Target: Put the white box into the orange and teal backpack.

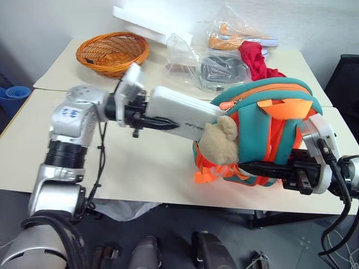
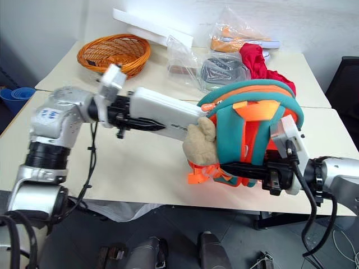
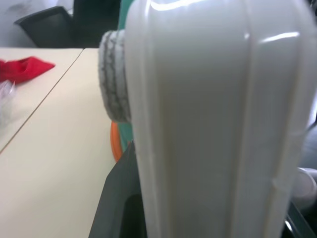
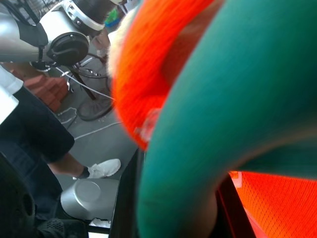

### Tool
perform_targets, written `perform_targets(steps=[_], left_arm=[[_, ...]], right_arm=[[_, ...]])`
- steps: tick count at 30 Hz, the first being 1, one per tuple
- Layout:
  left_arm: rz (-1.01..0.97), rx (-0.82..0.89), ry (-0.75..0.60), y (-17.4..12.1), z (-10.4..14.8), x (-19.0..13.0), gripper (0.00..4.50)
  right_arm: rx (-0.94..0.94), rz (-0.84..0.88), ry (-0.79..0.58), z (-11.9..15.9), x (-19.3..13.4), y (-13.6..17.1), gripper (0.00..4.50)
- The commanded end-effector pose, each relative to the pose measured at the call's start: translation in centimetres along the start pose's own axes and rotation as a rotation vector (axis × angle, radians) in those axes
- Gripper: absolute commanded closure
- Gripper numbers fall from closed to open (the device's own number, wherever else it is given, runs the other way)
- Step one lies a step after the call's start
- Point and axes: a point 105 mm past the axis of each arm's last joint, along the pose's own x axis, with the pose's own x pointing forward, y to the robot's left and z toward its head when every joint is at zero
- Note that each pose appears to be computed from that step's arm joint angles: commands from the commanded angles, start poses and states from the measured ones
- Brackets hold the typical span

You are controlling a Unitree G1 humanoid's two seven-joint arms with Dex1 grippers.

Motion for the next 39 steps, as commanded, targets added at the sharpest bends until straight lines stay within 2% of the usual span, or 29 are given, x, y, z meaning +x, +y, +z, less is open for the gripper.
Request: perform_targets(steps=[1, 4, 6, 10, 14, 16, 20, 25, 29, 35, 39], left_arm=[[0.023, 0.114, -0.002, 0.4, 1.5, 4.3, 3.21], [0.078, 0.124, 0.026, 0.8, 0.7, 7.7, 3.21], [0.102, 0.125, 0.041, 0.9, 0.1, 8.6, 3.21], [0.169, 0.121, 0.063, 1.7, -0.4, 6.2, 1.99], [0.216, 0.077, -0.001, 2.0, 0.7, 1.2, 0.97], [0.164, 0.032, -0.067, 1.0, 1.8, -1.1, 0.97], [0.026, -0.02, -0.109, -1.5, 3.4, -3.6, 0.97], [-0.051, -0.071, -0.182, -2.8, 5.8, -3.2, 0.97], [0.038, -0.029, -0.037, -2.0, 3.4, 0.4, 0.97], [0.013, -0.018, 0.018, -2.7, 2.1, 2.7, 0.97], [0.018, -0.051, 0.009, -2.7, 1.6, 2.7, 1.78]], right_arm=[[-0.063, -0.012, -0.055, 1.4, 0.5, 0.3, 4.47], [-0.062, -0.013, -0.069, 1.4, 0.8, 0.6, 4.47], [-0.061, -0.02, -0.069, 1.2, 1.1, 0.8, 4.47], [-0.044, -0.052, -0.081, 1.0, 1.1, 0.8, 4.5], [-0.024, -0.076, -0.095, 0.8, 0.8, 1.0, 4.5], [-0.016, -0.09, -0.097, 0.7, 0.8, 0.9, 4.5], [-0.012, -0.102, -0.099, 0.6, 0.8, 0.8, 4.5], [-0.013, -0.106, -0.1, 0.7, 0.9, 0.7, 4.5], [-0.016, -0.103, -0.109, 1.0, 0.9, 0.7, 4.5], [-0.012, -0.098, -0.129, 1.4, 1.0, 0.9, 4.5], [-0.006, -0.113, -0.131, 1.3, 0.9, 0.6, 4.5]])
